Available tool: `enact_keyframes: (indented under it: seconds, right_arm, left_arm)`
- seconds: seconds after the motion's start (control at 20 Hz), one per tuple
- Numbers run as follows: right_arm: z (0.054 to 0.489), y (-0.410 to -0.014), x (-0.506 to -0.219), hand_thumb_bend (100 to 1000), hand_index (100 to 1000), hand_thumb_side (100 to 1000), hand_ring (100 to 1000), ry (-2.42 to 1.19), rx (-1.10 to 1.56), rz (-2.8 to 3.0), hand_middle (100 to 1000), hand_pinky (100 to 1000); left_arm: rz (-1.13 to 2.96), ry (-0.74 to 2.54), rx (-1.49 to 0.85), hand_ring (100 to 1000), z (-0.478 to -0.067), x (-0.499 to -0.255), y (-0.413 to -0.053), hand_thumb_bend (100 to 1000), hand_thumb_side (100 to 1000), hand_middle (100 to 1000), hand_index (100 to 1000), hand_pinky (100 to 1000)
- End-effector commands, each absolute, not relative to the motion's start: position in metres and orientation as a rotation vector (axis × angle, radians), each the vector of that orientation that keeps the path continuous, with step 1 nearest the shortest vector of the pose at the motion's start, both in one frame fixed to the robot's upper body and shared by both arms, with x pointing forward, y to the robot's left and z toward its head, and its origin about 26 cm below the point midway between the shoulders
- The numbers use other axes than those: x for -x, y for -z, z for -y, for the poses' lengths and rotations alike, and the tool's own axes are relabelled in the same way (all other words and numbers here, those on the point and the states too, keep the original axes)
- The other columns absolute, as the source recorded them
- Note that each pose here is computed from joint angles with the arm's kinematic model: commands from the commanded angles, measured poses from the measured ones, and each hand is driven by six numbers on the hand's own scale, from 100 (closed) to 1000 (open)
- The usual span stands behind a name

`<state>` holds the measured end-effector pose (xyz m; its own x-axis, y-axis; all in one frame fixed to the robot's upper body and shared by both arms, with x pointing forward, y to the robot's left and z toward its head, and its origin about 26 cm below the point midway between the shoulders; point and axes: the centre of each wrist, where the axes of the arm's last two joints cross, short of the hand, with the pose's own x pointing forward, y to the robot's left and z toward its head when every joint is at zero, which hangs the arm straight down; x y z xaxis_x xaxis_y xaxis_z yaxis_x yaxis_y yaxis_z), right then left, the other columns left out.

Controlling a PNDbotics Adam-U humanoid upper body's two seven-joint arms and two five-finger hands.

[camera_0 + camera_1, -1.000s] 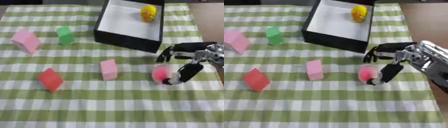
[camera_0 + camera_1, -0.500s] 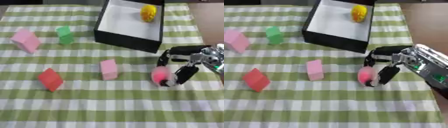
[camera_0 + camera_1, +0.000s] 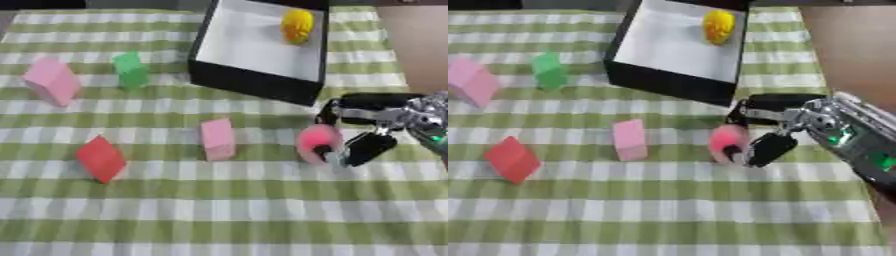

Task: Pick up objects on the table and place them in the box.

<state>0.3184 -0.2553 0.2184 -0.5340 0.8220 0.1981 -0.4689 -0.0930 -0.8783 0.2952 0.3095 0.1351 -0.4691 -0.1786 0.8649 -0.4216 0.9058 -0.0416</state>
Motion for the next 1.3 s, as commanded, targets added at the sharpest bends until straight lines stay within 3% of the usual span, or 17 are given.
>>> enact_keyframes:
  seconds: [0.05, 0.1, 0.25, 0.55, 0.6, 0.65, 0.75, 0.8, 0.9, 0.95, 1.0, 1.3]
  right_arm:
    - [0.261, -0.253, -0.301, 100, 686, 413, 687, -1.773, 0.48, 1.304, 553, 870]
    - [0.263, -0.259, -0.298, 100, 688, 345, 688, -1.767, 0.481, 1.324, 554, 871]
    - [0.27, -0.276, -0.294, 100, 696, 335, 690, -1.754, 0.489, 1.386, 558, 874]
    - [0.28, -0.302, -0.291, 100, 717, 368, 687, -1.801, 0.531, 1.474, 572, 871]
    - [0.28, -0.305, -0.291, 100, 718, 459, 685, -1.805, 0.541, 1.493, 573, 871]
    - [0.279, -0.309, -0.291, 103, 718, 369, 682, -1.806, 0.55, 1.513, 570, 871]
    - [0.277, -0.318, -0.29, 100, 712, 412, 673, -1.807, 0.578, 1.561, 563, 870]
    - [0.275, -0.323, -0.29, 103, 711, 364, 671, -1.801, 0.595, 1.588, 560, 869]
    - [0.267, -0.335, -0.29, 100, 711, 368, 672, -1.785, 0.621, 1.632, 562, 867]
    - [0.263, -0.342, -0.291, 100, 712, 425, 675, -1.786, 0.636, 1.646, 565, 860]
    - [0.259, -0.348, -0.295, 123, 712, 394, 676, -1.791, 0.651, 1.653, 566, 859]
    - [0.24, -0.371, -0.362, 154, 713, 424, 682, -1.787, 0.743, 1.668, 570, 850]
  left_arm:
    - [2.083, -0.297, -0.44, 806, -0.312, -0.294, -0.141, 100, 766, 808, 810, 766]
    - [2.083, -0.296, -0.44, 806, -0.312, -0.294, -0.141, 100, 767, 808, 810, 766]
    - [2.084, -0.294, -0.443, 806, -0.313, -0.294, -0.141, 100, 767, 808, 810, 766]
    - [2.085, -0.29, -0.448, 807, -0.314, -0.294, -0.141, 100, 768, 808, 811, 766]
    - [2.085, -0.289, -0.449, 807, -0.314, -0.294, -0.141, 100, 768, 808, 811, 766]
    - [2.085, -0.288, -0.449, 807, -0.314, -0.294, -0.142, 100, 768, 808, 811, 766]
    - [2.086, -0.286, -0.451, 807, -0.314, -0.294, -0.142, 100, 767, 808, 811, 766]
    - [2.086, -0.285, -0.452, 807, -0.314, -0.294, -0.142, 100, 767, 808, 811, 766]
    - [2.088, -0.281, -0.453, 807, -0.315, -0.294, -0.142, 100, 766, 808, 811, 766]
    - [2.089, -0.278, -0.454, 807, -0.315, -0.294, -0.143, 100, 765, 808, 811, 766]
    - [2.09, -0.275, -0.455, 807, -0.315, -0.294, -0.143, 100, 764, 808, 811, 766]
    - [2.094, -0.265, -0.455, 807, -0.315, -0.294, -0.144, 100, 762, 809, 811, 766]
